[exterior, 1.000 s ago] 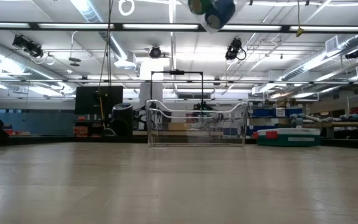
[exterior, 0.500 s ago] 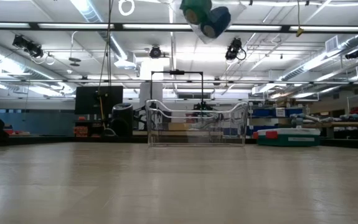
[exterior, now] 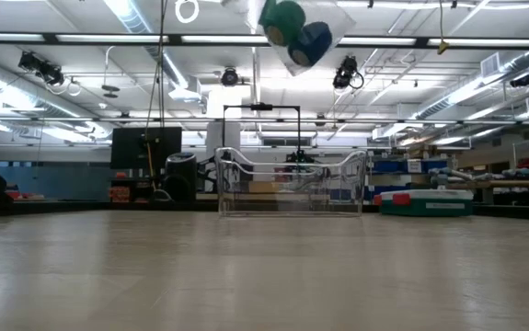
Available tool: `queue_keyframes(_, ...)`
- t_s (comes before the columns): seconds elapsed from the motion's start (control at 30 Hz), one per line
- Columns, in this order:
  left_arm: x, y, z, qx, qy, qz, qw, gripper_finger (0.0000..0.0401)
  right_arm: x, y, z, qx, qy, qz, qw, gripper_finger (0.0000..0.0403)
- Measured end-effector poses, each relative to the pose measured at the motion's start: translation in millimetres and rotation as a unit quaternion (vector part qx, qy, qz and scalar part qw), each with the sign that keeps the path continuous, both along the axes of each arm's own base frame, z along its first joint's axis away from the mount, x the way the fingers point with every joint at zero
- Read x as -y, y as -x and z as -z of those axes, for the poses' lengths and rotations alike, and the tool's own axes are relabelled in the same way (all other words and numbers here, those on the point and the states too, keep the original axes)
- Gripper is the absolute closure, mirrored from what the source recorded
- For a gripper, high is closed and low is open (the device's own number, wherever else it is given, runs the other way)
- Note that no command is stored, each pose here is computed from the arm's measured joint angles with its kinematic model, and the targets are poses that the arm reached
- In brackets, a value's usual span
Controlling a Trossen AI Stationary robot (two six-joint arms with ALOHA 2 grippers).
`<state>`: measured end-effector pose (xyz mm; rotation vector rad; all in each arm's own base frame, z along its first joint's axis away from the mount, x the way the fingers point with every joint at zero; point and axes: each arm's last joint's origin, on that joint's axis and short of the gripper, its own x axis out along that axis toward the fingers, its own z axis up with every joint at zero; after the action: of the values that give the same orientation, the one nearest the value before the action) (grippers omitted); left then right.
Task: Roll bandage
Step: Close the transparent zip bag
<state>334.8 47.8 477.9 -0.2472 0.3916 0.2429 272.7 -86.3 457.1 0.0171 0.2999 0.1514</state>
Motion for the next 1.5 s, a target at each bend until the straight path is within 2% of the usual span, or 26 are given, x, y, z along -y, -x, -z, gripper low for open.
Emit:
queue_keyframes(0.17, 2, -1, 1, 0.001, 0.022, 0.040, 0.999, 0.0383, 3, 7, -2, -0.006, -0.033, 0.008, 0.999, 0.0402)
queue_keyframes(0.27, 3, -1, 1, 0.003, 0.035, 0.058, 0.998, 0.0383, 3, 9, -4, 0.000, -0.055, -0.010, 0.998, 0.0396)
queue_keyframes(0.53, -11, 0, -1, 0.024, 0.100, 0.015, 0.995, 0.0376, 3, 12, -6, -0.004, -0.095, -0.012, 0.995, 0.0343)
queue_keyframes(0.7, -15, 1, -3, 0.035, 0.096, 0.006, 0.995, 0.0371, -6, 26, -18, 0.020, -0.088, -0.021, 0.996, 0.0309)
queue_keyframes(0.87, -11, -1, -6, 0.042, 0.036, 0.093, 0.994, 0.0376, -5, 29, -10, -0.022, -0.103, -0.009, 0.994, 0.0300)
queue_keyframes(1.03, -8, -1, -9, 0.061, 0.051, 0.161, 0.984, 0.0374, 1, 32, -8, -0.030, -0.115, -0.004, 0.993, 0.0302)
queue_keyframes(1.2, -10, 0, -9, 0.054, 0.079, 0.119, 0.988, 0.0374, -4, 27, -7, -0.029, -0.128, -0.053, 0.990, 0.0300)
queue_keyframes(1.5, -11, 0, -9, 0.056, 0.084, 0.107, 0.989, 0.0374, -6, 24, -10, -0.014, -0.119, -0.045, 0.992, 0.0300)
